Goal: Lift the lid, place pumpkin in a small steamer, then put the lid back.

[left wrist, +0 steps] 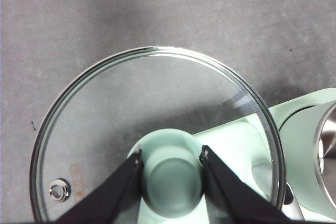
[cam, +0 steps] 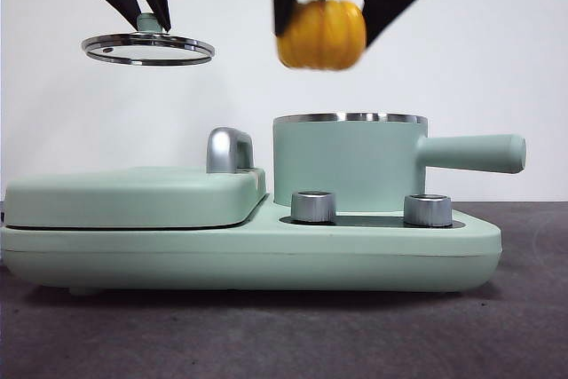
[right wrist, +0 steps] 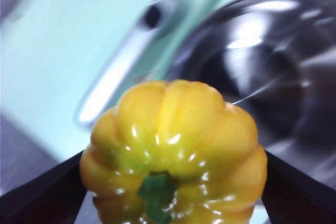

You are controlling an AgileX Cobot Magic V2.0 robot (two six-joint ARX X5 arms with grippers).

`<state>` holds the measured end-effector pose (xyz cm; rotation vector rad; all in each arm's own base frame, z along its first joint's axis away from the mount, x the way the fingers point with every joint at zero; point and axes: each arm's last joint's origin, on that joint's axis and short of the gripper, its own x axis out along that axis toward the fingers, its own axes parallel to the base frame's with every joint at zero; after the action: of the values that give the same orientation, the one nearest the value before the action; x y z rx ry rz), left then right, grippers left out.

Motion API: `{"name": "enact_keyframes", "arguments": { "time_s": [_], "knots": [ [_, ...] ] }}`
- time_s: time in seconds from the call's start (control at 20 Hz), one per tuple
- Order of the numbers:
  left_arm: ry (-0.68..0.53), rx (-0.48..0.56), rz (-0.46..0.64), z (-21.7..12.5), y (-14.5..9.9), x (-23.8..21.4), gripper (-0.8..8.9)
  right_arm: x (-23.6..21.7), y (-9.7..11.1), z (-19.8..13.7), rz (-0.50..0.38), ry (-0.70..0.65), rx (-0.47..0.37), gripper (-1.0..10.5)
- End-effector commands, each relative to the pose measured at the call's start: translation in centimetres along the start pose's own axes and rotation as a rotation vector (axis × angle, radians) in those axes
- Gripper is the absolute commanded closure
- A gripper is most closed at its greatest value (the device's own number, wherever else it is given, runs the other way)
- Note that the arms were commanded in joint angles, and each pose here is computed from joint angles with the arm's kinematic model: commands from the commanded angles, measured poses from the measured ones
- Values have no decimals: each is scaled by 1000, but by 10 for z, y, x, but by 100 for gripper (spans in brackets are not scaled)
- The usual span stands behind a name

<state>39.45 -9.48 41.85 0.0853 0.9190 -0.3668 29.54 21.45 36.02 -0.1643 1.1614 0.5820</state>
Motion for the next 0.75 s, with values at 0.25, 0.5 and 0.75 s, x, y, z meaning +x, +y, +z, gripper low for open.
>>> {"name": "enact_keyframes", "arguments": {
  "time_s": [0.25, 0.5, 0.75],
  "knots": [
    [-71, 1, -5, 5, -4, -16, 799, 54, -36, 26, -41, 100, 14, 591],
    [-72, 1, -5, 5, -4, -16, 799, 100, -48, 28, -103, 194, 12, 591],
    [-71, -1, -5, 5, -4, -16, 799, 126, -52, 27, -104, 254, 15, 590]
  ]
}}
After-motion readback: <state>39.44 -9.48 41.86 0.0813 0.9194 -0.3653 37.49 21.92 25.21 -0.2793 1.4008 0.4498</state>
